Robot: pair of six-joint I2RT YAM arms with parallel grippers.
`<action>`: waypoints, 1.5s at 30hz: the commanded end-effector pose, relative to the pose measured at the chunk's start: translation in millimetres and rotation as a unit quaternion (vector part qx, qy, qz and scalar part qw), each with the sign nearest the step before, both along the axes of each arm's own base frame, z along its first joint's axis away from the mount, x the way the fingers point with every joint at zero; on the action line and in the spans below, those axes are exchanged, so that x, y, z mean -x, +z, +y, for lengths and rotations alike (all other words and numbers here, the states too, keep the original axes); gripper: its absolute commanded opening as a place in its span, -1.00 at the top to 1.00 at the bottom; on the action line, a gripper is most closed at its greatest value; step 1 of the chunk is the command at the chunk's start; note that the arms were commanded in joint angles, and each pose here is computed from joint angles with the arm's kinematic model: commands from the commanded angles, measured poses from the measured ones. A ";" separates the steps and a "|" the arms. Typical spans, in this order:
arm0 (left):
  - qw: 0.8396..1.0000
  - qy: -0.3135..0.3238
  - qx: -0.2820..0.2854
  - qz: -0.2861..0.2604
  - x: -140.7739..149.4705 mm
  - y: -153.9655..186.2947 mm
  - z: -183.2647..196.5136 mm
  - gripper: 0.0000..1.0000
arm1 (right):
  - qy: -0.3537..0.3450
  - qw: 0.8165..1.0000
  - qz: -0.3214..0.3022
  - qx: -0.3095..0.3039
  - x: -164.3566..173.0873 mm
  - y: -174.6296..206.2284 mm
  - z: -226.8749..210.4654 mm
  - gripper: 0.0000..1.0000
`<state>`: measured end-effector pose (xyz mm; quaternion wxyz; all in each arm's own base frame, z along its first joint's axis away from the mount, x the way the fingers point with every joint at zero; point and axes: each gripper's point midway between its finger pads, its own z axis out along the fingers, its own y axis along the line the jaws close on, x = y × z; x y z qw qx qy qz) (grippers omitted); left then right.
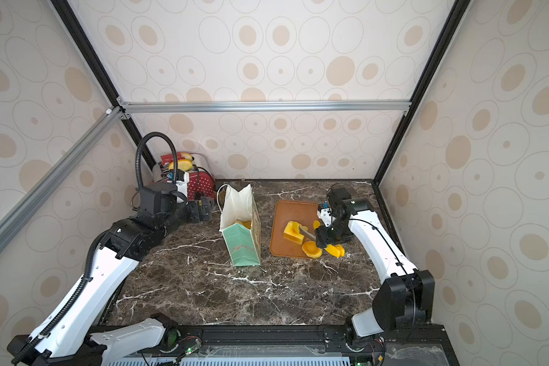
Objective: Pack bread into a paper bag
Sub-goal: Pick up the fake bread from the plate.
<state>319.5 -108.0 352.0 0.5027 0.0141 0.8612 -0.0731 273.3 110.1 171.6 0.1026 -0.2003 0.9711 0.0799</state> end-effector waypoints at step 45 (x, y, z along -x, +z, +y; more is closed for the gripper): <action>1.000 0.005 -0.003 -0.021 6.7 12.2 7.1 -0.98 | 0.029 0.998 -0.055 -0.032 -12.8 19.5 32.9 -0.05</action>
